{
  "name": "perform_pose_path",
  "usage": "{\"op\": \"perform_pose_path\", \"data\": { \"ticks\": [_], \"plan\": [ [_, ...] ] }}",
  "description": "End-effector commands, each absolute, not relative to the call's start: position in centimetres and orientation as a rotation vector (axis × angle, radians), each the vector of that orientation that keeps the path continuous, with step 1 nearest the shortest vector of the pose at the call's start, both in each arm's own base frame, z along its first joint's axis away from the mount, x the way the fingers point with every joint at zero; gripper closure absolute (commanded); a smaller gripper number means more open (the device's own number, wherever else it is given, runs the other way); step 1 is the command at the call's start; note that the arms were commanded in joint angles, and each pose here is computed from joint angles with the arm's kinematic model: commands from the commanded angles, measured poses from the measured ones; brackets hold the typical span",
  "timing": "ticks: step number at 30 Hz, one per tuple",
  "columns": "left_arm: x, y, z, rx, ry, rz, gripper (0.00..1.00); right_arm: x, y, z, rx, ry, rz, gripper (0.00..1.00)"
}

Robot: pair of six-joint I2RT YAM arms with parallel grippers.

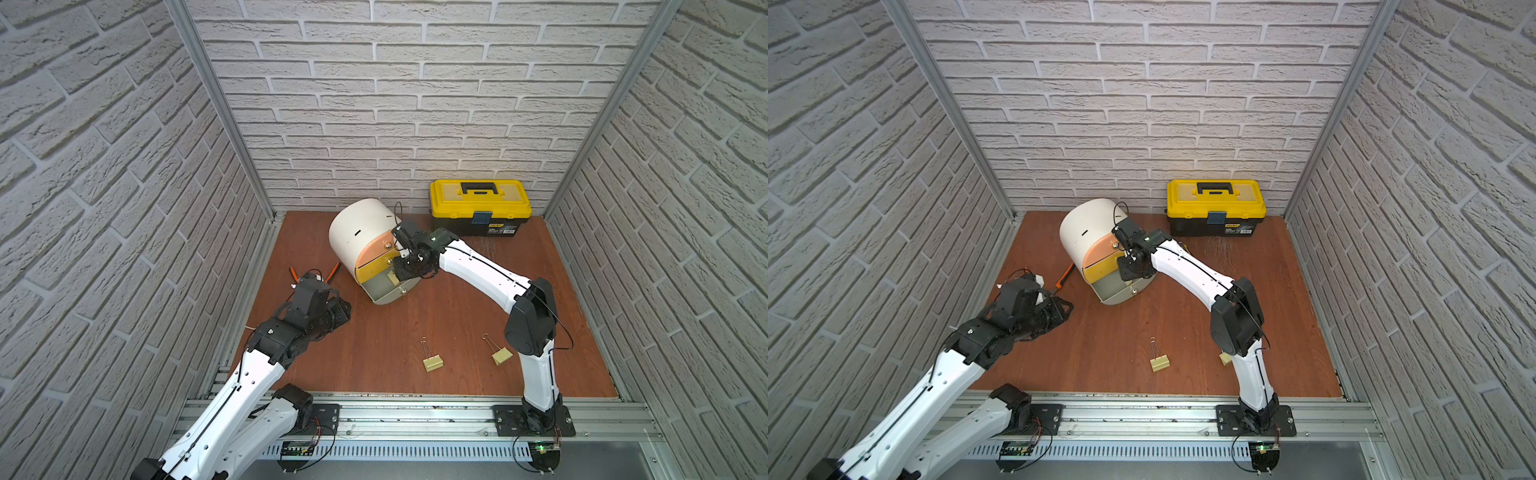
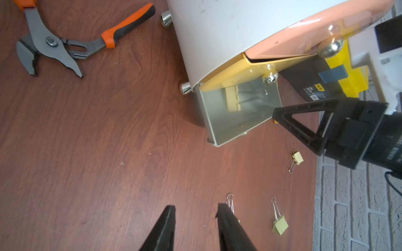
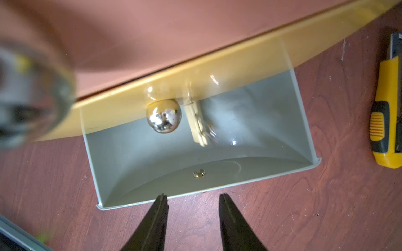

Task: Put the binder clips in the drawer according to color
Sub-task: Place the binder clip in the drawer, then pick up the binder clip at the center of the board.

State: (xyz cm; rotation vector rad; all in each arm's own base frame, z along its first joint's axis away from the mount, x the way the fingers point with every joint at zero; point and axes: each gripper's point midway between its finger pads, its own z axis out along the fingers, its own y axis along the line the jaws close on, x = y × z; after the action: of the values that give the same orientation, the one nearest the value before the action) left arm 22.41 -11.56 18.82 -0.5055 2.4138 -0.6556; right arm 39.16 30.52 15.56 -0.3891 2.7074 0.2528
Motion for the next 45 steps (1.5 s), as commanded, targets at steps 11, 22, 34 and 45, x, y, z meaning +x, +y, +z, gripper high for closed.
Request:
{"op": "perform_pose_path", "data": {
  "ticks": [11, 22, 34, 45],
  "plan": [
    [22.9, -11.6, 19.8, -0.47, 2.404, -0.655, 0.62, 36.8, 28.4, 18.0, -0.366, 2.659, 0.287, 0.56],
    [23.8, -12.7, 20.0, -0.433, 2.429, -0.681, 0.63, 29.3, 24.3, 14.5, -0.335, 2.756, 0.293, 0.46],
    [22.6, -12.5, 19.4, -0.525, 2.427, -0.668, 0.64, 19.2, 21.3, 10.2, -0.382, 2.863, 0.254, 0.34],
    [20.2, -12.0, 17.9, -0.651, 2.455, -0.669, 0.64, 14.0, 20.2, 8.1, -0.454, 2.896, 0.216, 0.3]
  ]
}}
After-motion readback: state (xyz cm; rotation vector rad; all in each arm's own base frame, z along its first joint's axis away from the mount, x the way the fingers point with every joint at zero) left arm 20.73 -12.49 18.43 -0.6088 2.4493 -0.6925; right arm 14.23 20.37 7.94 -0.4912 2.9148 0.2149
